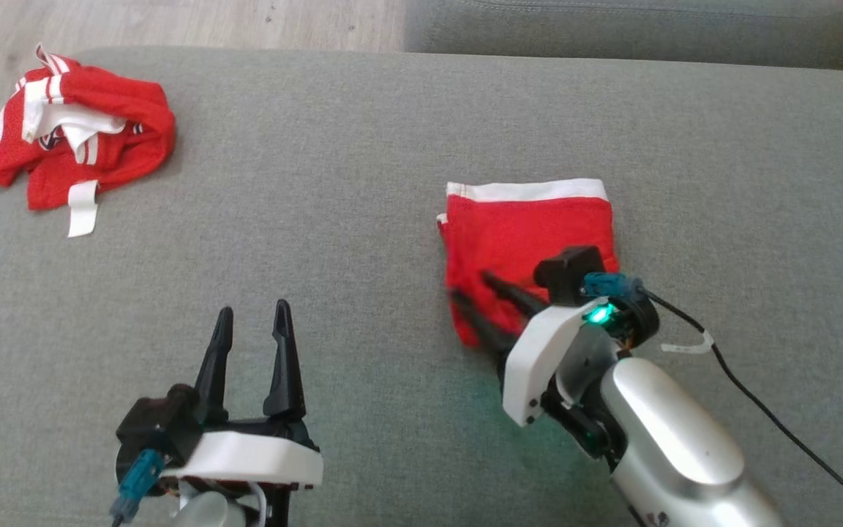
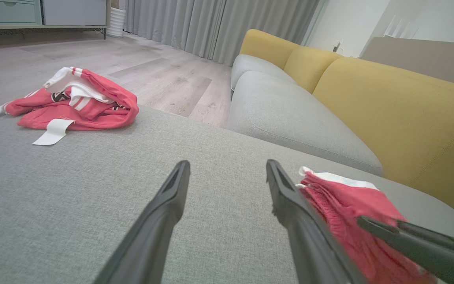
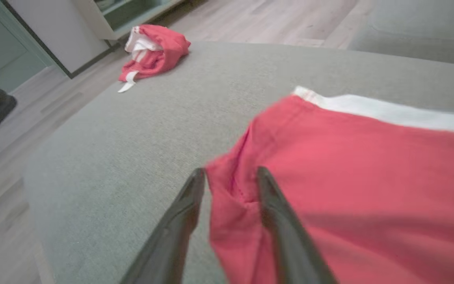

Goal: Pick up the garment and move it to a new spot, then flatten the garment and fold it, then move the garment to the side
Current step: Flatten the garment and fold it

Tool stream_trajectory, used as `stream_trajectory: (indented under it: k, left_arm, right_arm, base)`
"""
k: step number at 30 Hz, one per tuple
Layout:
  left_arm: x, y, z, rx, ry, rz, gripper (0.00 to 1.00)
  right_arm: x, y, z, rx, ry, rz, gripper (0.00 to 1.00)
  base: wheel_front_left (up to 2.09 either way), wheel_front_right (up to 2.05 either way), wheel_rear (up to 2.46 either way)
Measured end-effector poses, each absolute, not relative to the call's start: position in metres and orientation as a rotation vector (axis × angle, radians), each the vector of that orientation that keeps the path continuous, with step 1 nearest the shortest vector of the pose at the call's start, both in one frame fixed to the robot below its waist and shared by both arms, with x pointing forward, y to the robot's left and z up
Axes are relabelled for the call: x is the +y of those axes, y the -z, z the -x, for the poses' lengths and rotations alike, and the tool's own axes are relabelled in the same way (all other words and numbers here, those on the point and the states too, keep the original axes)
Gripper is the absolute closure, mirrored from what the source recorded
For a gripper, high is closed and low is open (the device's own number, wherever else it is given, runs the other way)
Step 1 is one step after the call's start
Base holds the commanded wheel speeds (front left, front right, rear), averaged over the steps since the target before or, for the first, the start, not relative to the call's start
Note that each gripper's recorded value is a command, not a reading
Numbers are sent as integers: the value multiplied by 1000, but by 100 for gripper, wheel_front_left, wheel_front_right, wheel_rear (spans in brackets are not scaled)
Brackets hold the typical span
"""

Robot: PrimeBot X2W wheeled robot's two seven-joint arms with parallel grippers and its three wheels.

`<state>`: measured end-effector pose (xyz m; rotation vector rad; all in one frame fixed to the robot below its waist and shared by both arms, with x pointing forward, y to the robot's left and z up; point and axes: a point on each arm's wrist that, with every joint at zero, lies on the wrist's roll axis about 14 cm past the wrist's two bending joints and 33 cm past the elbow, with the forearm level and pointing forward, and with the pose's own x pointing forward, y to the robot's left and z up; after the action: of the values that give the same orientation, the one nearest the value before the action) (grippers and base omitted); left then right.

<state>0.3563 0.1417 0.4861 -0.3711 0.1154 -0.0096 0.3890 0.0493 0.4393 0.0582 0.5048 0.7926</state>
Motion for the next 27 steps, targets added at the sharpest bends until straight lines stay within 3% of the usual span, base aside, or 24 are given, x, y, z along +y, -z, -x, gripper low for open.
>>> stream_trajectory:
  k: [9, 19, 27]
  left_arm:
    - [134, -488, -358, 113, 31, 376, 0]
    - [123, -498, -357, 79, 79, 353, 0]
    - [118, -504, -355, 57, 111, 332, 0]
  right_arm:
    - [45, -480, -400, 324, -768, -120, 0]
    - [-41, -509, -425, 120, -485, -127, 0]
    - [-101, -508, -400, 85, -303, -130, 0]
  base:
    - [0, 0, 0]
    - [0, 0, 0]
    - [0, 0, 0]
